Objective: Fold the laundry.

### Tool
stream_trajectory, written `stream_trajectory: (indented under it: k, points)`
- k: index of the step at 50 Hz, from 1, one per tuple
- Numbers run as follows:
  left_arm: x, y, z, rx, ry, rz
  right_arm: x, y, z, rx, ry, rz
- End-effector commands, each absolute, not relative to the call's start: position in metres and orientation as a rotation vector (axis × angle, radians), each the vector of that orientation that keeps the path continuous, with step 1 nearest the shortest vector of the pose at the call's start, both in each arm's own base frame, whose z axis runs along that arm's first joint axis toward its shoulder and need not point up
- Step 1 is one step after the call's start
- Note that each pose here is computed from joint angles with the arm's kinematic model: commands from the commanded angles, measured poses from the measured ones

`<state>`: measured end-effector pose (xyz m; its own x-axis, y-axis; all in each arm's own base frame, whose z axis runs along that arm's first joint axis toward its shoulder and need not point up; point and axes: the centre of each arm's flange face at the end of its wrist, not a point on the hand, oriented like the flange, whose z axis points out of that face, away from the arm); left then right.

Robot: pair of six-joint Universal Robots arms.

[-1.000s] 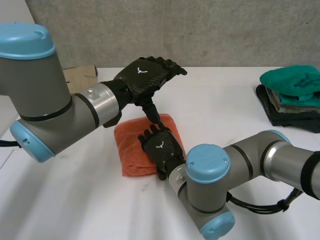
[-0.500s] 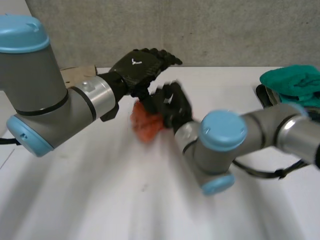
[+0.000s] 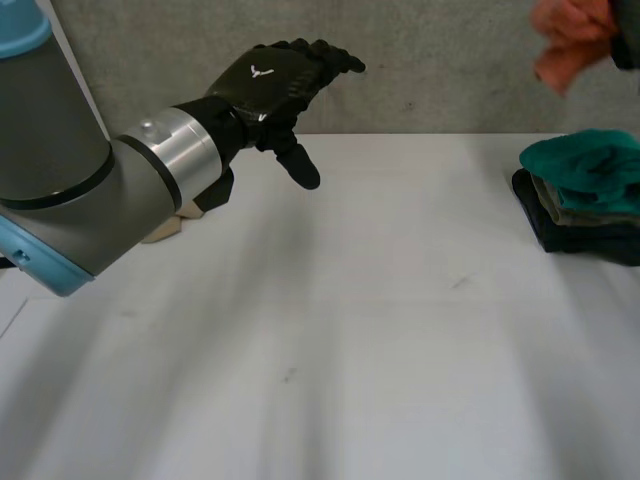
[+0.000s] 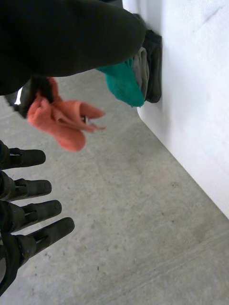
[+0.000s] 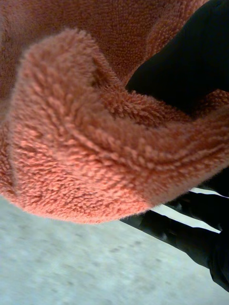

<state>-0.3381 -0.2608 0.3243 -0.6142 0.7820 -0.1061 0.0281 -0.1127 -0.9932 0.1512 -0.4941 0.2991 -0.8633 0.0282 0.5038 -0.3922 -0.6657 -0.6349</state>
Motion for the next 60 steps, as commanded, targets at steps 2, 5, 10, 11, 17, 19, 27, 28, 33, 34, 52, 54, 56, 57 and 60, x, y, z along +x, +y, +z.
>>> stream_trajectory:
  k: [2,5,10,11,17,19,27,28,33,34,52,54,56,57,60]
  points:
    - [-0.345,-0.254,0.311,-0.921,-1.634,1.733,0.076,-0.526,0.173,0.771,-1.518,2.457]
    - [-0.346,-0.251,0.306,-0.927,-1.646,1.713,0.064,-0.520,0.141,0.813,-1.630,2.416]
    - [-0.347,-0.252,0.301,-0.931,-1.656,1.702,0.048,-0.510,0.131,0.815,-1.686,2.369]
    - [-0.347,-0.251,0.302,-0.932,-1.653,1.705,0.045,-0.509,0.137,0.803,-1.673,2.367]
    - [-0.347,-0.250,0.307,-0.933,-1.638,1.716,0.038,-0.505,0.182,0.762,-1.626,2.424]
    - [-0.347,-0.249,0.309,-0.932,-1.632,1.719,0.034,-0.504,0.186,0.749,-1.638,2.445]
    - [-0.355,-0.237,0.310,-0.950,-1.609,1.698,0.036,-0.495,0.181,0.754,-1.786,2.452]
    - [-0.355,-0.236,0.309,-0.952,-1.608,1.695,0.034,-0.493,0.182,0.740,-1.813,2.439]
    - [-0.359,-0.227,0.311,-0.962,-1.592,1.679,0.002,-0.465,0.223,0.605,-1.965,2.322]
    - [-0.361,-0.223,0.312,-0.967,-1.582,1.675,0.000,-0.461,0.230,0.589,-1.985,2.305]
    - [-0.374,-0.204,0.370,-0.948,-1.303,1.837,-0.007,-0.412,0.334,0.341,-1.672,1.905]
    - [-0.372,-0.205,0.384,-0.926,-1.268,1.869,0.018,-0.408,0.351,0.357,-1.597,2.041]
    - [-0.367,-0.208,0.402,-0.894,-1.226,1.916,0.057,-0.391,0.369,0.399,-1.496,2.239]
    - [-0.365,-0.211,0.407,-0.886,-1.216,1.935,0.066,-0.386,0.372,0.412,-1.472,2.283]
    - [-0.349,-0.234,0.415,-0.828,-1.258,2.017,0.114,-0.363,0.372,0.544,-1.386,2.482]
